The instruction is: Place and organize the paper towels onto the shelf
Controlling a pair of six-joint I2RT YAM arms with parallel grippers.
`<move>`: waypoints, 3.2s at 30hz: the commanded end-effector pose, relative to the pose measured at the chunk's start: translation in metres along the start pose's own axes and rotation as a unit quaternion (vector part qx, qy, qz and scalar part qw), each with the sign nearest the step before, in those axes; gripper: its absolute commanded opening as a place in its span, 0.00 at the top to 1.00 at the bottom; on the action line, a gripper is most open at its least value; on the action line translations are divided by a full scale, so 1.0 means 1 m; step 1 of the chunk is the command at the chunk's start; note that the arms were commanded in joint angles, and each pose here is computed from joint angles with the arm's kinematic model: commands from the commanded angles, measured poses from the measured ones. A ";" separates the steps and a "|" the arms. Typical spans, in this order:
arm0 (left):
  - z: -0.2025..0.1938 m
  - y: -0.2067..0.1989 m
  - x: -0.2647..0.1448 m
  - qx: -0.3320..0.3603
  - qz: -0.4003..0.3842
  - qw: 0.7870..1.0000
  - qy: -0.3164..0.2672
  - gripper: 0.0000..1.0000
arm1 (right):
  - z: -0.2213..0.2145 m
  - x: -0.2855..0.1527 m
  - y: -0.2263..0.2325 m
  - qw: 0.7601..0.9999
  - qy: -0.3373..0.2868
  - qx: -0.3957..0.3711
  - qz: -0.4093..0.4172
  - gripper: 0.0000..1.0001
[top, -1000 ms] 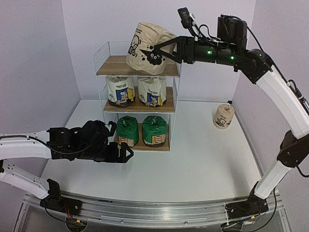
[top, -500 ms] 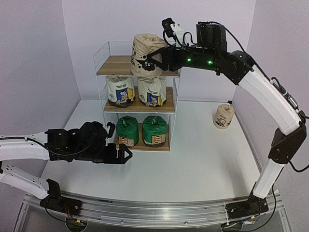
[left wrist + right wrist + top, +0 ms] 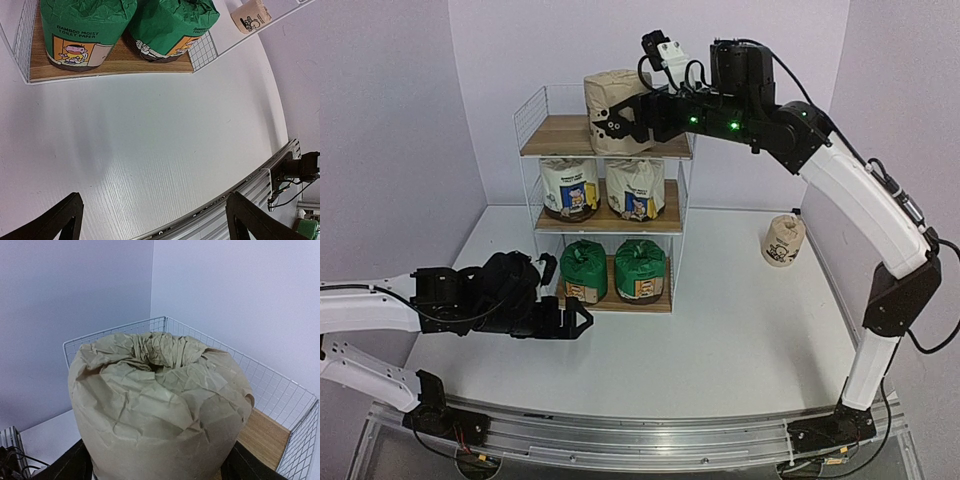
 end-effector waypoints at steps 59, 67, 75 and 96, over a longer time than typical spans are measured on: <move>-0.004 0.004 -0.018 0.009 -0.045 0.999 -0.012 0.00 | 0.028 -0.116 -0.004 0.996 -0.089 0.019 0.005 0.03; -0.002 0.003 -0.019 0.021 -0.050 0.998 -0.021 0.00 | -0.058 -0.139 -0.023 0.994 0.005 0.096 -0.044 0.03; 0.004 -0.009 -0.010 0.038 -0.073 0.996 -0.017 0.00 | -0.177 -0.123 -0.083 0.935 0.126 0.155 -0.291 0.02; 0.023 -0.034 0.020 0.073 -0.068 0.995 0.005 0.00 | -0.231 -0.126 -0.411 0.697 0.090 0.497 -0.509 0.18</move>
Point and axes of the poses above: each gripper's point midway between its finger pads, its own x axis out along the fingers, its own y axis along the line the jaws close on, z = x × y, the point moved 10 cm from there along -x, back along the fingers, and after that the axes turned 11 degrees about x, right-handed, at the moved point
